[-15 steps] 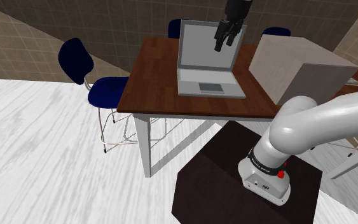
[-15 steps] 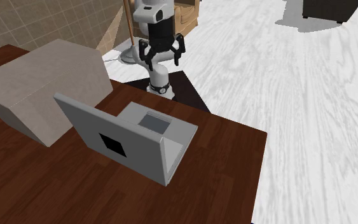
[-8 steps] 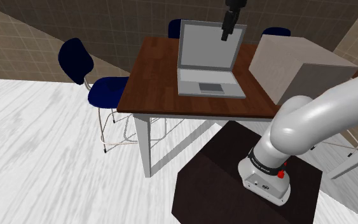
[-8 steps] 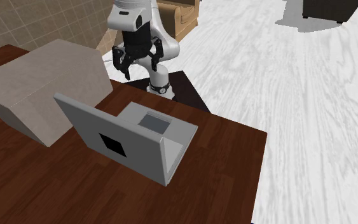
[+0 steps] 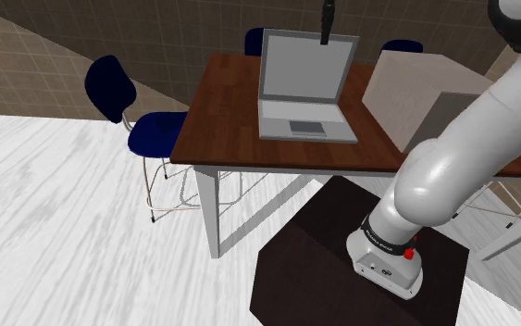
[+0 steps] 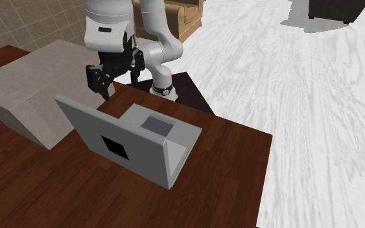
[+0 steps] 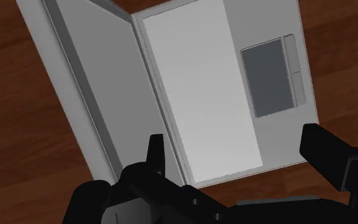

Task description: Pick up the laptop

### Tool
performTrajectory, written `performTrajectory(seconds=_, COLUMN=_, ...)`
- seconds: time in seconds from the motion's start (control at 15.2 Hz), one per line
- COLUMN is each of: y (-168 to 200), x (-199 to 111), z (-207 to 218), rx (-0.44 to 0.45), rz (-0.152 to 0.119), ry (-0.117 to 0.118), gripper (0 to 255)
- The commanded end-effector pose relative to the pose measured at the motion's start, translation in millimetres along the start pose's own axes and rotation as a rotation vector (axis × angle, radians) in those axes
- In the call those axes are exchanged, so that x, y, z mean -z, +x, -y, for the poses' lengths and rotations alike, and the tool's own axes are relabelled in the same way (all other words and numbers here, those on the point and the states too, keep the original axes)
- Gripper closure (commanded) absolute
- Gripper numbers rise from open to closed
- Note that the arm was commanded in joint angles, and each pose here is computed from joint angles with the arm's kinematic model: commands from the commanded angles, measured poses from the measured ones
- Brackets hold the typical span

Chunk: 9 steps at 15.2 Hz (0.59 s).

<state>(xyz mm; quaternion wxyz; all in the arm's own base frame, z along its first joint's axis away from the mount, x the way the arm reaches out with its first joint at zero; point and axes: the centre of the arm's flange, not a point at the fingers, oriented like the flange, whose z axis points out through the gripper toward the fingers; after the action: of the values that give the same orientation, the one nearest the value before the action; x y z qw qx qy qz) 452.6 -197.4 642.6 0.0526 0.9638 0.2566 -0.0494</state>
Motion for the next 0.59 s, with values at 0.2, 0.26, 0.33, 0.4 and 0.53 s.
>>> performTrajectory(seconds=0.2, y=35.6, x=5.3, z=-57.6, rx=0.173, rz=0.068, ry=-0.025, gripper=0)
performTrajectory(seconds=0.26, y=43.7, x=6.3, z=-68.0, rx=0.206, rz=0.081, ry=-0.030, gripper=0)
performTrajectory(seconds=0.33, y=48.5, x=6.8, z=-73.8, rx=0.225, rz=0.088, ry=-0.033, gripper=0)
performTrajectory(seconds=0.4, y=49.2, x=1.6, z=-73.4, rx=0.225, rz=0.088, ry=-0.033, gripper=0)
performTrajectory(seconds=0.53, y=50.5, x=-8.8, z=-72.6, rx=0.225, rz=0.088, ry=-0.033, gripper=0)
